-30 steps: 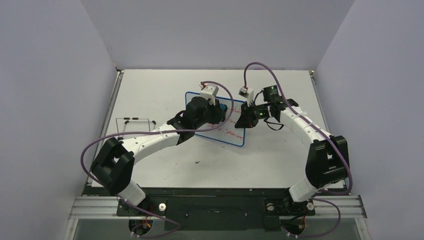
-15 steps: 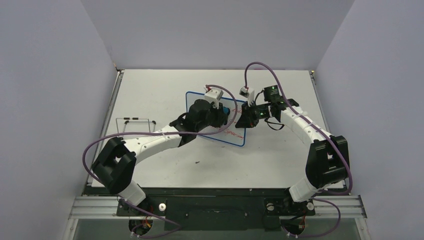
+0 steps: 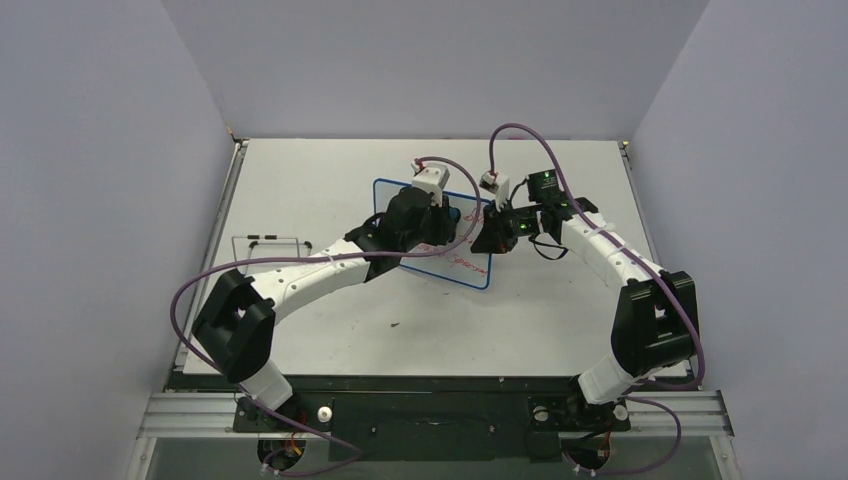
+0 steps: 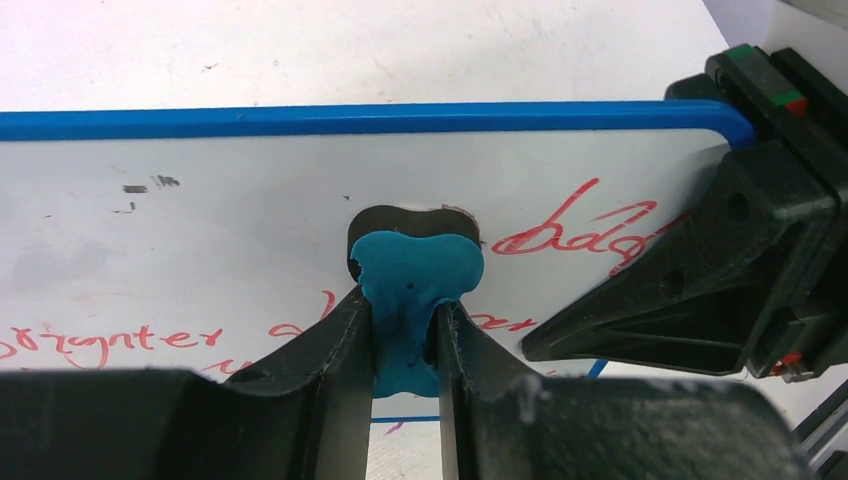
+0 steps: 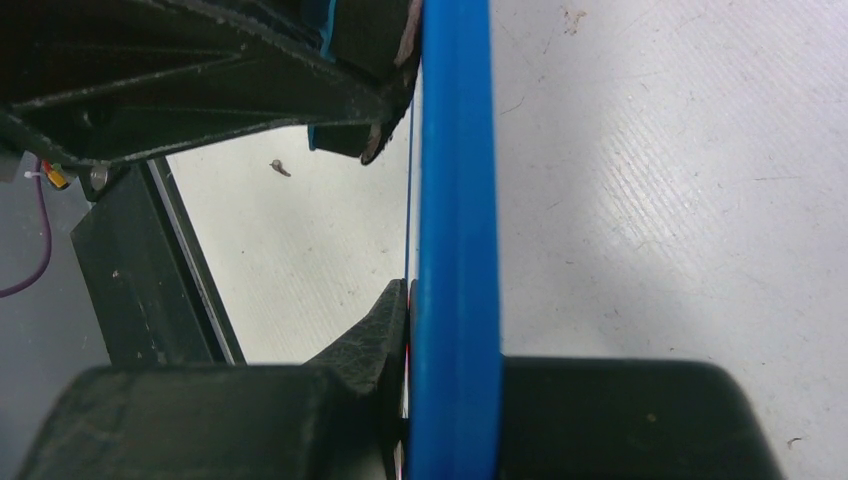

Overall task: Erase the whiteboard
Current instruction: Erase the whiteboard at the whiteboard stand.

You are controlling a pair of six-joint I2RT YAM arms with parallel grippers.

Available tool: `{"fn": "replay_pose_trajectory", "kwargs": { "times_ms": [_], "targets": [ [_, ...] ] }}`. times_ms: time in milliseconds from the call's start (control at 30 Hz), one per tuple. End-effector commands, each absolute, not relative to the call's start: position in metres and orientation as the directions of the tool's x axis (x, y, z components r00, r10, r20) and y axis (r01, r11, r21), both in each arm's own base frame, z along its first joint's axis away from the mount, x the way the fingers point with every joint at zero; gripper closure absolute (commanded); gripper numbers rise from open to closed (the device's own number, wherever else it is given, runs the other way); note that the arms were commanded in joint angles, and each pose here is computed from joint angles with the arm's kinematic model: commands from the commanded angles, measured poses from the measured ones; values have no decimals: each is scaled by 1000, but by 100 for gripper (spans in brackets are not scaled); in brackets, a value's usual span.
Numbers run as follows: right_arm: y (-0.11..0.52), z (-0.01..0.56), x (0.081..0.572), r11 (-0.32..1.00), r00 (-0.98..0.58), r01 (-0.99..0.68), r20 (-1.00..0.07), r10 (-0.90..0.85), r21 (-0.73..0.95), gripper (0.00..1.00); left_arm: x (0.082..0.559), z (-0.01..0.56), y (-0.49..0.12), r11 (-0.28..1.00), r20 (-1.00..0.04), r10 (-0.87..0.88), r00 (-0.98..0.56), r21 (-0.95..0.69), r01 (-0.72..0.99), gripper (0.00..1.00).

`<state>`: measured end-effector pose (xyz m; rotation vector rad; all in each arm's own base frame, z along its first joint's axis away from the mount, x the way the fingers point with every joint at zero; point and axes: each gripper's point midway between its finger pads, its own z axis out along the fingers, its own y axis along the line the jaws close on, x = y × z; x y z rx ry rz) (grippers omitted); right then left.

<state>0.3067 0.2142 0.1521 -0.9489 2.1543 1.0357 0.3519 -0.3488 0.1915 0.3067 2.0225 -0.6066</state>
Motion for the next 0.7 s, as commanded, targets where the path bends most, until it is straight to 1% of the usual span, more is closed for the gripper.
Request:
{"fn": "replay_pose_trajectory", "kwargs": {
  "times_ms": [0, 100, 233, 400, 467, 667],
  "targets": [
    [233, 166, 278, 315, -542, -837, -751, -377, 446, 100, 386, 203, -311, 904, -881, -164, -443, -314, 291, 100],
    [233, 165, 278, 315, -544, -837, -749, -378, 448, 100, 386, 204, -304, 901, -881, -180, -438, -326, 286, 100],
    [233, 166, 277, 313, -541, -838, -751, -378, 446, 100, 386, 203, -309, 881, -876, -169, -451, -339, 329, 100],
    [234, 167, 277, 311, -540, -839, -752, -377, 446, 100, 367, 220, -351, 770, -891, -122, -437, -363, 525, 100],
    [234, 167, 277, 310, -539, -840, -753, -377, 446, 100, 363, 227, -363, 741, -899, -115, -422, -360, 567, 100],
    [234, 167, 277, 310, -539, -840, -753, -377, 445, 100, 364, 235, -371, 729, -901, -121, -416, -365, 579, 100]
  ]
}}
